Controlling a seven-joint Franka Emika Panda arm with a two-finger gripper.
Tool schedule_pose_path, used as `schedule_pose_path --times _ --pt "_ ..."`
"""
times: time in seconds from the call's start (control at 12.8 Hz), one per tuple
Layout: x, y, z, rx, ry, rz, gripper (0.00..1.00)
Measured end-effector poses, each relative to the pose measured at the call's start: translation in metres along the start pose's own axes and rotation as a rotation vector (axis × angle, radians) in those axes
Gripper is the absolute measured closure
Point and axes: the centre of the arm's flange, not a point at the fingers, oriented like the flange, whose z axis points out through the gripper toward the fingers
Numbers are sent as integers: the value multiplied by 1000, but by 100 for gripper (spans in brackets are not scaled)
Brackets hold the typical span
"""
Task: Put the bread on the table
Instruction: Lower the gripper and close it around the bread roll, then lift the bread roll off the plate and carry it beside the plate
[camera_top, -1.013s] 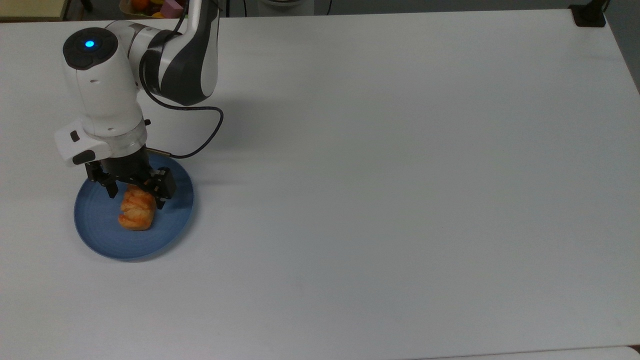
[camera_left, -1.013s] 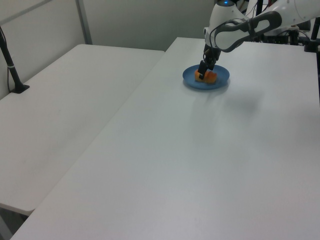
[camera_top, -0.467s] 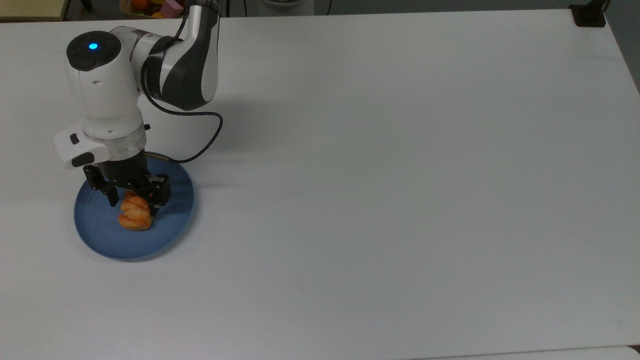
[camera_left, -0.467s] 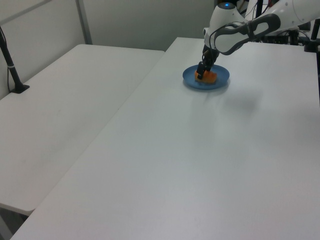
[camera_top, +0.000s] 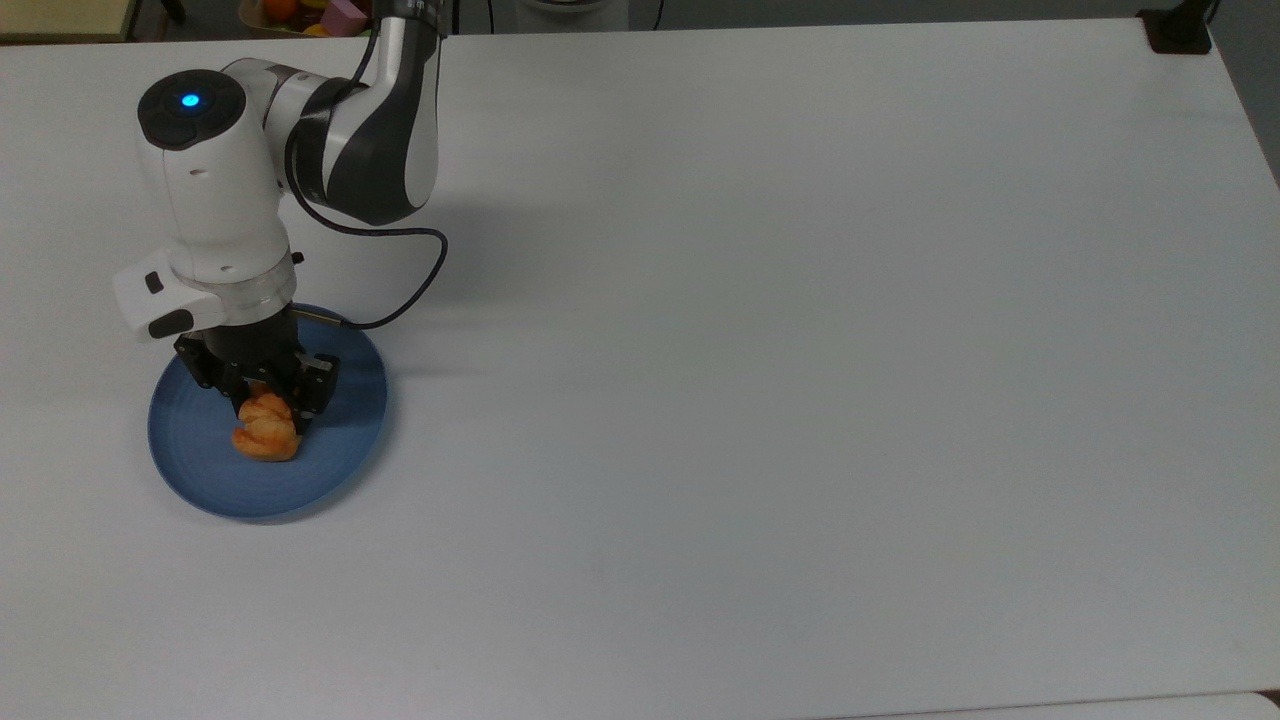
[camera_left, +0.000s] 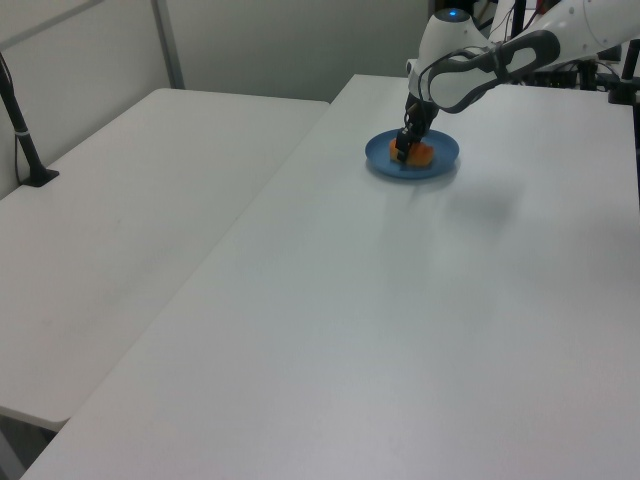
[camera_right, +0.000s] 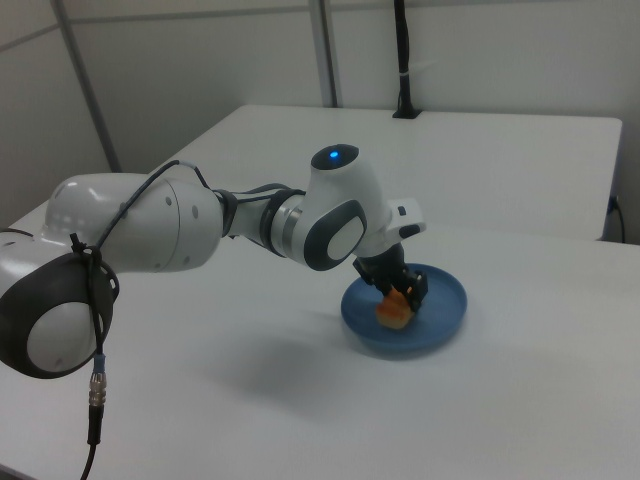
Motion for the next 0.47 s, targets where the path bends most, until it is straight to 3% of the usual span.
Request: schedule_pose_path --times 0.31,0.47 --pt "3 0 -7 -1 10 0 57" --pt "6 1 -15 -1 22 1 58"
